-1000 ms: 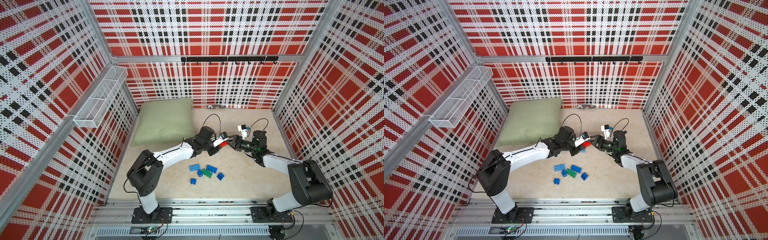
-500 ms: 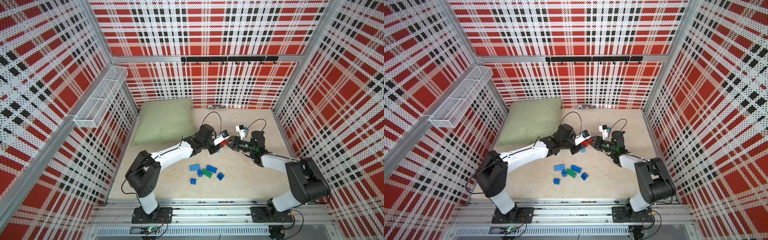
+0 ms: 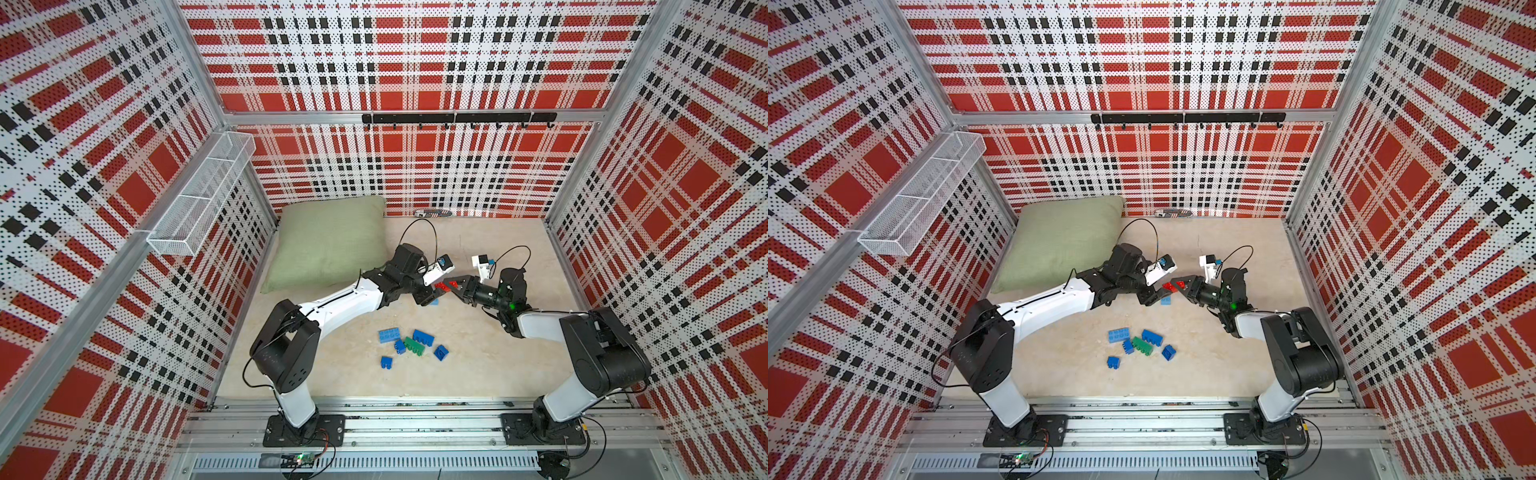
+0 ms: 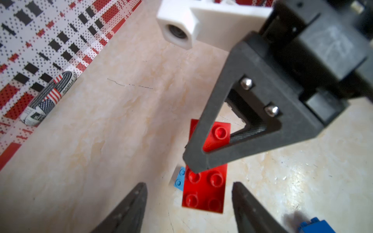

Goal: Assemble a heart with lego
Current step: Assemble the lego brick with the lego brick.

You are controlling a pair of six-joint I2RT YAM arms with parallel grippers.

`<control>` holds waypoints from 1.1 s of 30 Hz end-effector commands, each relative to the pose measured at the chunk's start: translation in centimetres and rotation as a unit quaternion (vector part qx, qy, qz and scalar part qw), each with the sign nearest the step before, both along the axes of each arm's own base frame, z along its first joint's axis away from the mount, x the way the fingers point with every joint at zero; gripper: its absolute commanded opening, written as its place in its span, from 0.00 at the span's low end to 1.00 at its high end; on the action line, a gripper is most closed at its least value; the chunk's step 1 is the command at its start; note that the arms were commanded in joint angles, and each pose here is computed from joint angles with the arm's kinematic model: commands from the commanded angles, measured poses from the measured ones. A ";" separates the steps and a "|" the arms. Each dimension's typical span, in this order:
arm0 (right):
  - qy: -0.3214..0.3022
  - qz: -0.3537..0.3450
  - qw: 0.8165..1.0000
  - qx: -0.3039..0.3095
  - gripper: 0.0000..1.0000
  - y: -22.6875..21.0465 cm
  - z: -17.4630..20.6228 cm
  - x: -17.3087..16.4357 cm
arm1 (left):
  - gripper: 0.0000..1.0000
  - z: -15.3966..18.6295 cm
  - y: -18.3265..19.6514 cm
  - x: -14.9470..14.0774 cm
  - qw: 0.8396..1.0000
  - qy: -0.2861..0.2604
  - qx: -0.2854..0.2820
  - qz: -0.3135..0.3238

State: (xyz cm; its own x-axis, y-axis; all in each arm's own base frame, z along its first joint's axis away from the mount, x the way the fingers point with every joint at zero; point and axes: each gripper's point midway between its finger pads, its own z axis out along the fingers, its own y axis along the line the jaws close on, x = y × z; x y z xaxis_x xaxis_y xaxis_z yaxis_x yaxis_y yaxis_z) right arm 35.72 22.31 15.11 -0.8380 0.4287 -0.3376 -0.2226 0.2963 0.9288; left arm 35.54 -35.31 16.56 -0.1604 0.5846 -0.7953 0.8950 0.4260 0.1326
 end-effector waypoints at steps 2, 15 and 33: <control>-0.020 -0.044 0.999 0.017 0.26 -0.3 0.1 1.3 | 0.74 0.9 2.4 1.3 0.995 0.026 -0.063 0.078; -0.024 -0.044 0.998 0.039 0.27 2.8 -1.5 2.2 | 0.69 -0.6 7.1 0.7 0.837 0.265 -0.390 0.277; -0.042 -0.031 0.993 0.105 0.27 3.4 3.5 0.4 | 0.65 3.4 3.8 -2.4 0.713 0.371 -0.582 0.123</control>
State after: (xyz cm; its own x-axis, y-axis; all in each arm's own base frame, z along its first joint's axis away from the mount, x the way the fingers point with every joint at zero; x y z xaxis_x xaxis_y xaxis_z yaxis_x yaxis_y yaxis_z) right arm 36.78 25.54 16.47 -0.7877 0.5390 -0.2984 -0.2466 0.1681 0.9544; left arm 33.13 -31.36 18.06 -0.7858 -0.5115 -0.3476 0.3661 0.0682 -0.9281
